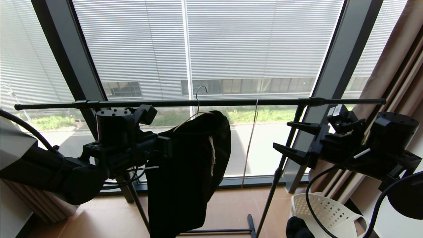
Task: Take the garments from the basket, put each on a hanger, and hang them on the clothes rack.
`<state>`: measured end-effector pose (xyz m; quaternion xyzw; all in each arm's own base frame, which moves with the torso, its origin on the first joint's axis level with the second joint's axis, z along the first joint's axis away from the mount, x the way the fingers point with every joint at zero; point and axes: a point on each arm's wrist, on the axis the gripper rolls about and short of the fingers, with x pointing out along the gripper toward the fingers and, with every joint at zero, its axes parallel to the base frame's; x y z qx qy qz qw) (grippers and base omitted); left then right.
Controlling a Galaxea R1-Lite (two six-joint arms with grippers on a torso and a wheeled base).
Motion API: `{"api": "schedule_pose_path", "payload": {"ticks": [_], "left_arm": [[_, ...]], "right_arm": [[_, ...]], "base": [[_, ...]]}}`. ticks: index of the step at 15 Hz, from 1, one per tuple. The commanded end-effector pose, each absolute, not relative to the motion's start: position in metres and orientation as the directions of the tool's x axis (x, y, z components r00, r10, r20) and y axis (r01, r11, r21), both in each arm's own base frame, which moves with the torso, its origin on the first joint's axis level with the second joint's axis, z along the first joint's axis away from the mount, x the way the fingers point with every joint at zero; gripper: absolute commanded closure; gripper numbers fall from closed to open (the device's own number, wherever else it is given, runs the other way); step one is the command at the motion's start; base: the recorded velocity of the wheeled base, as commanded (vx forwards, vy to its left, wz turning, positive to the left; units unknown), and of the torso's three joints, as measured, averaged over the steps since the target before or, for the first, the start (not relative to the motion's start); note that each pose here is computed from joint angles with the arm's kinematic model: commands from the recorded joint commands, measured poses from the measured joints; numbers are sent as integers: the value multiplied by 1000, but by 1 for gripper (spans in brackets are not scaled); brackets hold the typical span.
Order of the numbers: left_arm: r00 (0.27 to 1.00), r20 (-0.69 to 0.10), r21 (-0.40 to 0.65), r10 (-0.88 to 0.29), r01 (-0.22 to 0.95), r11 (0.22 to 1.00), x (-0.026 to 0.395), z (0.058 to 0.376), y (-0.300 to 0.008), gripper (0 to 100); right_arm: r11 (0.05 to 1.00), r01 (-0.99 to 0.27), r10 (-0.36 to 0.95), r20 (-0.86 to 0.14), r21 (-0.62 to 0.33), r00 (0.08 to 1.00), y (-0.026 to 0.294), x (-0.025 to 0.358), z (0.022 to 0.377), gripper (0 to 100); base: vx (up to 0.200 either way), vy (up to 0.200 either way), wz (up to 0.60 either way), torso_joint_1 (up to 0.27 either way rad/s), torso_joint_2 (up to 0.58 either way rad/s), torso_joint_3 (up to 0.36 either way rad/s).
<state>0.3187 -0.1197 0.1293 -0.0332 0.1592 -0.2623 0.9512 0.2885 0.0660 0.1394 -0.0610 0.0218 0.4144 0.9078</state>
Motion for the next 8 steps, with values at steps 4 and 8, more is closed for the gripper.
{"api": "schedule_pose_path", "payload": {"ticks": [4, 8], "left_arm": [[804, -313, -150, -506, 484, 862, 330, 116, -125, 100], [801, -320, -151, -506, 484, 862, 334, 111, -127, 100]], "right_arm": [[647, -757, 751, -92, -91, 654, 67, 288, 139, 0], [647, -757, 751, -93, -90, 653, 67, 288, 138, 0]], "base": [[0, 0, 0, 0, 0, 0], [0, 0, 0, 0, 0, 0]]}}
